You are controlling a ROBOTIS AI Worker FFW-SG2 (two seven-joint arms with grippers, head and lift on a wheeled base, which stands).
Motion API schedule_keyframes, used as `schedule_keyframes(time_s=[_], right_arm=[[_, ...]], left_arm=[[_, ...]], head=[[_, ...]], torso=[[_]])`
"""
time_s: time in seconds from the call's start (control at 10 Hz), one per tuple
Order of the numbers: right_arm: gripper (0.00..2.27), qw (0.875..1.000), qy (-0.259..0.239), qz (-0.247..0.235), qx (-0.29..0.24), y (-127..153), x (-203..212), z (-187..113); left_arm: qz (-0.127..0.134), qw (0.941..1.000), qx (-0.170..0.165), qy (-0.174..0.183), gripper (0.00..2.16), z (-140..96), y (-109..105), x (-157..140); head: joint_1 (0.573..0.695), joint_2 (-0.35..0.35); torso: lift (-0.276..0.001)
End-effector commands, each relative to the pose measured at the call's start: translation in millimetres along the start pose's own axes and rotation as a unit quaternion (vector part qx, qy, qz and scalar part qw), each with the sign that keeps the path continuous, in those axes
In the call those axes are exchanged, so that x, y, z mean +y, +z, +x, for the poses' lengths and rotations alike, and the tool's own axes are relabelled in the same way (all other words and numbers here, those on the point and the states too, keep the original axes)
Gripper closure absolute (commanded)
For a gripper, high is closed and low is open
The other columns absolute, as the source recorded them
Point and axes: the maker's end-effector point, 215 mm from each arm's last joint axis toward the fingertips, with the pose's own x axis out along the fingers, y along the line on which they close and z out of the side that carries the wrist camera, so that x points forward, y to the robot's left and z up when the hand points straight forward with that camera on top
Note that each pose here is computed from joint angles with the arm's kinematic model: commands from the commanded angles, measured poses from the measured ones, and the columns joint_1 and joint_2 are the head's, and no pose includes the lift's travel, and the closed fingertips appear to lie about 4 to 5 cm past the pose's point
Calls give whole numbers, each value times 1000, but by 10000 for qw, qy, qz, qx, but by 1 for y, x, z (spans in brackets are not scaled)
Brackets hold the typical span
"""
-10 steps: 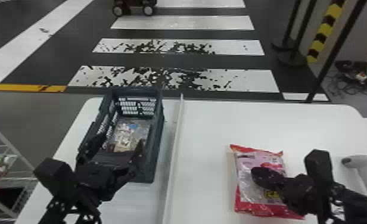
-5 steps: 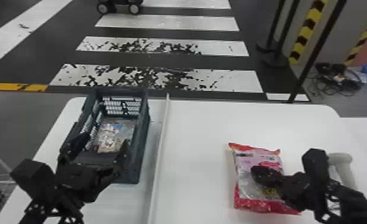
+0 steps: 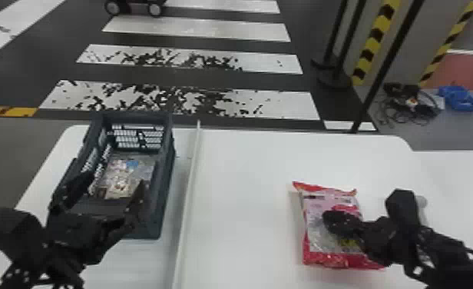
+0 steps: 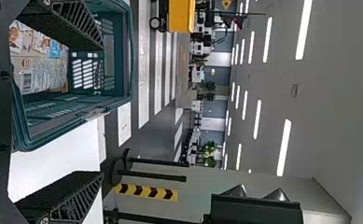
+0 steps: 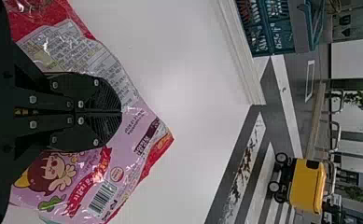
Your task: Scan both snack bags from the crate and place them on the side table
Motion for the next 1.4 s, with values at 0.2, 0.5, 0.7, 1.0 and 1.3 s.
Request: schedule_keyframes(time_s=[0.2,0.5,0.7,1.0,1.3], right_arm=[[2216,9999,-102,29,-43,-10,-13,-4],[2216,9998,-93,-116,-115,-5,-23,-11],[2216,9998,-73,-140,-102,-6,-26,-16],[2216,9992,67,-173,-364,16,-13,-35],[2216,9979,247,32,-606,39,8,-54]], left_arm=[[-2,10000,-9,4,39,1,0,-1],[0,10000,29,6,39,0,-3,-1],[0,10000,29,6,39,0,-3,-1],[-2,10000,29,5,39,-1,-3,-1],[2,10000,43,17,39,-1,-4,0]], head=[[695,-99],[695,-112],[695,-119],[695,-123],[695,-114]], torso=[[-98],[-98],[-98],[-98],[-98]])
